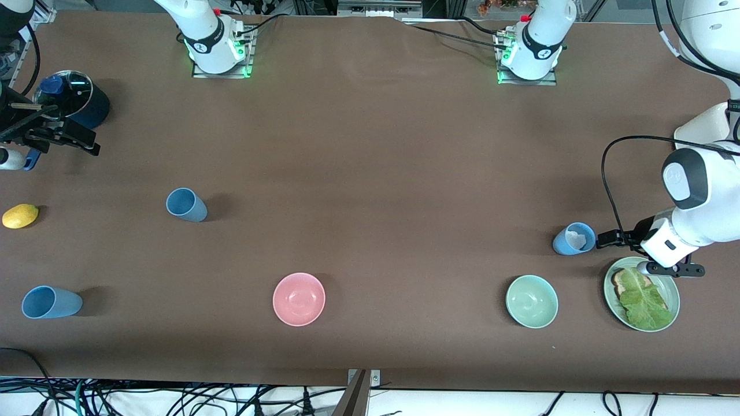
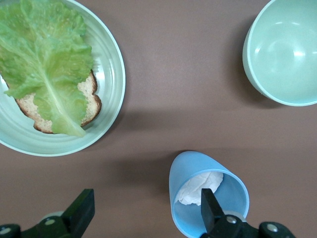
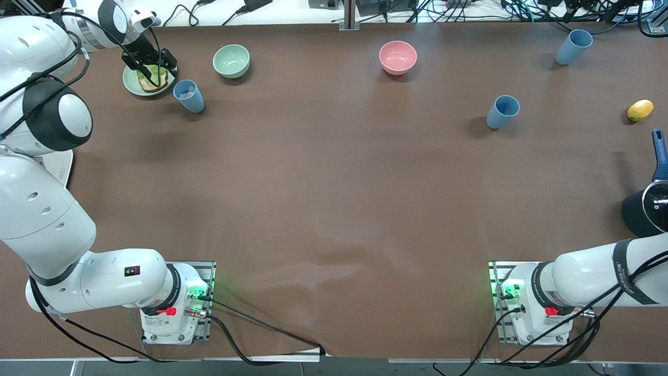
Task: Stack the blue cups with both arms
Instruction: 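Reach the left gripper toward the blue cup beside the sandwich plate, then lower the left gripper and close it on the blue cup's rim, then lift the blue cup with the left gripper, then carry the cup with the left gripper while the right gripper grasps another cup, then lower the cup at table middle with the left gripper while the right gripper lifts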
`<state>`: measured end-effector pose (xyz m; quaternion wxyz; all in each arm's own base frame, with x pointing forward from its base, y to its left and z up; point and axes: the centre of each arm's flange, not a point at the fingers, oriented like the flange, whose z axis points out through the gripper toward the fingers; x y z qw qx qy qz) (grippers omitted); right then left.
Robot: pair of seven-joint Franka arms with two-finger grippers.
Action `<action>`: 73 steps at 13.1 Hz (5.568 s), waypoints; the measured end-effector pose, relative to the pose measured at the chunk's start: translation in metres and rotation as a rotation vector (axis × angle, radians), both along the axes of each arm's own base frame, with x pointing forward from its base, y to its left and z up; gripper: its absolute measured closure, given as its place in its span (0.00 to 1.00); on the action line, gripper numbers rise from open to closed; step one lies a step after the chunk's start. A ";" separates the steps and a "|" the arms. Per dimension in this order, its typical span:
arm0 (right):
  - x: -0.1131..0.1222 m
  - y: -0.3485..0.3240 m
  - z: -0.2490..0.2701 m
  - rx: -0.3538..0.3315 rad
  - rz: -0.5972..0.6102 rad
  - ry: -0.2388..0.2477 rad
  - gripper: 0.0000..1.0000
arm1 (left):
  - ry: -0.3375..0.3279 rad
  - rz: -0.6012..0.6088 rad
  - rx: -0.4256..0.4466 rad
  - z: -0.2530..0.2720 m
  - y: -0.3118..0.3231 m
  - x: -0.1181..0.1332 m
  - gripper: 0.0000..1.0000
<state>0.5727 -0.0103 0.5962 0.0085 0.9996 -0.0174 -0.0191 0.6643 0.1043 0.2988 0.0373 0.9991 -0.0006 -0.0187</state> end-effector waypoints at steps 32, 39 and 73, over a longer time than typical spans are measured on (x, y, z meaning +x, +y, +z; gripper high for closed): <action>0.000 0.000 0.000 0.000 0.000 0.001 0.00 | -0.071 0.069 0.010 -0.061 -0.020 -0.029 0.27; 0.000 0.000 0.000 0.000 0.000 0.001 0.00 | -0.073 0.075 0.008 -0.061 -0.034 -0.027 0.94; 0.010 -0.001 -0.328 -0.054 0.059 0.067 0.00 | 0.003 0.519 0.062 0.106 -0.495 -0.127 0.95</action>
